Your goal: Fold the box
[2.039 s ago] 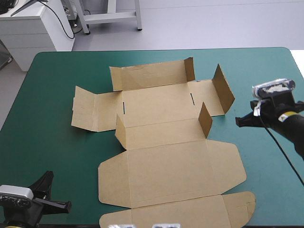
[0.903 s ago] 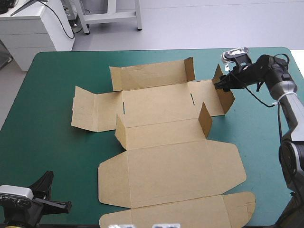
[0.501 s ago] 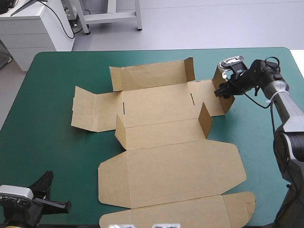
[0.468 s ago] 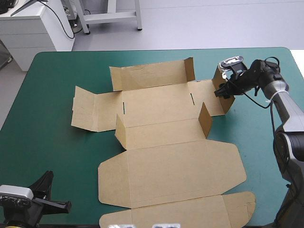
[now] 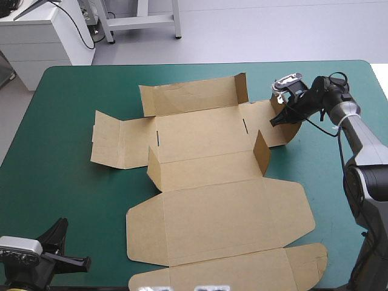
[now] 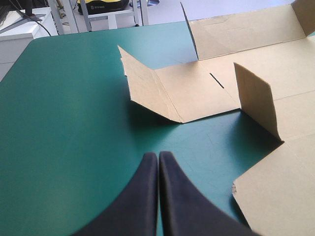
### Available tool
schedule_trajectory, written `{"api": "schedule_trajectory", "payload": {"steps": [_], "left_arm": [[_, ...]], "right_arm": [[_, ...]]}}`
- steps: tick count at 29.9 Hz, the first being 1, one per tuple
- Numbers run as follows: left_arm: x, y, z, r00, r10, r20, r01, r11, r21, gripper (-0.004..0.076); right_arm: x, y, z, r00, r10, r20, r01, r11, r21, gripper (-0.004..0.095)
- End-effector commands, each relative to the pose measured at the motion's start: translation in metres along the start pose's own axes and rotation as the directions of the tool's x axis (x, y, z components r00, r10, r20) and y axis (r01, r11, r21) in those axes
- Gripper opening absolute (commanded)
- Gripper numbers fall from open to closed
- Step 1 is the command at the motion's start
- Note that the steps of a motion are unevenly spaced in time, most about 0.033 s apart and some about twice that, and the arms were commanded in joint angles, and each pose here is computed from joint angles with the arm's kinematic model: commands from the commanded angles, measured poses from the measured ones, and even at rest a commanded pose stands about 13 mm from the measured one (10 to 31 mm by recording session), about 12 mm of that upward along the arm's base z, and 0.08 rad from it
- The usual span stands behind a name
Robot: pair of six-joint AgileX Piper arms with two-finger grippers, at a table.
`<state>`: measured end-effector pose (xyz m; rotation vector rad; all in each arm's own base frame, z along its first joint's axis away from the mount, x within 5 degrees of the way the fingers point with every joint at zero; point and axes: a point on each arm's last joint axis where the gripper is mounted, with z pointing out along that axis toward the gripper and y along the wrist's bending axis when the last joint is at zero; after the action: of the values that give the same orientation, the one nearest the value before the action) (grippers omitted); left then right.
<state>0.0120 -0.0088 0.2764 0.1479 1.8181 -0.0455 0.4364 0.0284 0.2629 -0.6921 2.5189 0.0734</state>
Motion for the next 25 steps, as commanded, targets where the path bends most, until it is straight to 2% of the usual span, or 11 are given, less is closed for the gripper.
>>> {"api": "schedule_trajectory", "payload": {"steps": [1,4,7,10,14,18,25], "left_arm": [[-0.012,0.0,-0.006,0.994,-0.019,0.105,0.02,1.0,-0.004,-0.0008],[-0.012,0.0,-0.006,0.994,-0.02,0.105,0.02,1.0,-0.004,-0.0008],[-0.012,0.0,-0.006,0.994,-0.02,0.105,0.02,1.0,-0.004,-0.0008],[-0.012,0.0,-0.006,0.994,-0.02,0.105,0.02,1.0,-0.004,-0.0008],[-0.012,0.0,-0.006,0.994,-0.02,0.105,0.02,1.0,-0.004,-0.0008],[-0.012,0.0,-0.006,0.994,-0.02,0.105,0.02,1.0,-0.004,-0.0008],[-0.012,0.0,-0.006,0.994,-0.02,0.105,0.02,1.0,-0.004,-0.0008]], "right_arm": [[-0.027,0.004,-0.055,0.985,-0.151,0.086,0.147,0.987,0.058,-0.0019],[-0.041,0.009,-0.086,0.965,-0.244,0.091,0.231,0.963,0.135,-0.0017],[-0.053,0.025,-0.117,0.924,-0.37,0.095,0.338,0.908,0.248,-0.0014],[-0.06,0.049,-0.142,0.84,-0.541,0.045,0.496,0.798,0.342,-0.0013],[-0.071,0.078,-0.164,0.751,-0.661,0.005,0.588,0.671,0.451,-0.0013],[-0.081,0.109,-0.175,0.67,-0.74,0.062,0.623,0.606,0.495,-0.0014],[-0.088,0.153,-0.177,0.565,-0.819,0.1,0.694,0.537,0.479,-0.0013]]}}
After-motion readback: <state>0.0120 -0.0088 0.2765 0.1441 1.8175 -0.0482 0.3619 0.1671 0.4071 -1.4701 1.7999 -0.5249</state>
